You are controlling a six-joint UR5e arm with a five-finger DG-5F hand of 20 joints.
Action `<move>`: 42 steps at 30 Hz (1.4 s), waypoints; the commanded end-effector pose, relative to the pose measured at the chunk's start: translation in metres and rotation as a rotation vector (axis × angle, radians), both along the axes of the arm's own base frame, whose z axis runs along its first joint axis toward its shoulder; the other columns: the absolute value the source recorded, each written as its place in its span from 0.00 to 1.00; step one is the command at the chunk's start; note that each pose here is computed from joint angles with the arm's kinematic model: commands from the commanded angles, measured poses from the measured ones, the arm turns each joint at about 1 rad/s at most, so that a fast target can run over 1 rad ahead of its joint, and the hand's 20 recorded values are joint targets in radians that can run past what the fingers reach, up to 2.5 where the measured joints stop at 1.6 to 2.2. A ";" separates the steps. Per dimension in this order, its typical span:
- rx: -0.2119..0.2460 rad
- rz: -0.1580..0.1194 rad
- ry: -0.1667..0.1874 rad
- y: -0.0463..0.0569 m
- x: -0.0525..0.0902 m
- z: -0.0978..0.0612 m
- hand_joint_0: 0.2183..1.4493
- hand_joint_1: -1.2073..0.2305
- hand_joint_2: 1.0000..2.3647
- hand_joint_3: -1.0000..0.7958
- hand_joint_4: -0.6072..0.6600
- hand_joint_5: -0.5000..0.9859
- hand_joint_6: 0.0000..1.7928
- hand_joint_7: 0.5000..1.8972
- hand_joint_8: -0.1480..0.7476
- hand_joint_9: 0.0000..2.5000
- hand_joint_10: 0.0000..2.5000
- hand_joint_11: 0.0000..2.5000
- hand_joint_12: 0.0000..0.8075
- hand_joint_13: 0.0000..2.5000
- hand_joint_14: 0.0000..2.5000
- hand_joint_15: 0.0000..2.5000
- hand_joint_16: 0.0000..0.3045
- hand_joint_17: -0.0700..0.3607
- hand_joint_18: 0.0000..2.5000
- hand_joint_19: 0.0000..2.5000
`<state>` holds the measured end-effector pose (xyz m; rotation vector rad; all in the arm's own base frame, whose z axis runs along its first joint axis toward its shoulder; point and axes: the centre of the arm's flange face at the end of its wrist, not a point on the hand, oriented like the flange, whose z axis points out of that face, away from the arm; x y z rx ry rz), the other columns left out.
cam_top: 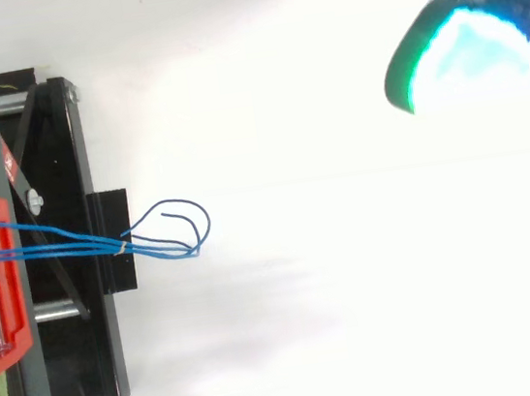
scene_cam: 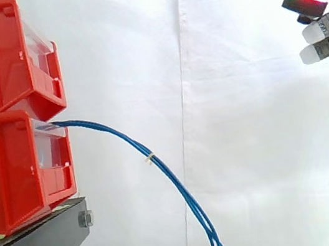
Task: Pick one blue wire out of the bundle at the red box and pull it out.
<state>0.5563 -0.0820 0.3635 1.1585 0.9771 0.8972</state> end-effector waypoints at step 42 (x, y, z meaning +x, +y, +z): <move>-0.198 -0.176 0.102 0.035 0.160 -0.157 0.24 0.50 0.00 0.30 0.79 0.22 0.28 0.18 0.60 0.24 0.00 0.05 0.56 0.11 0.00 0.02 0.22 0.51 0.16 0.08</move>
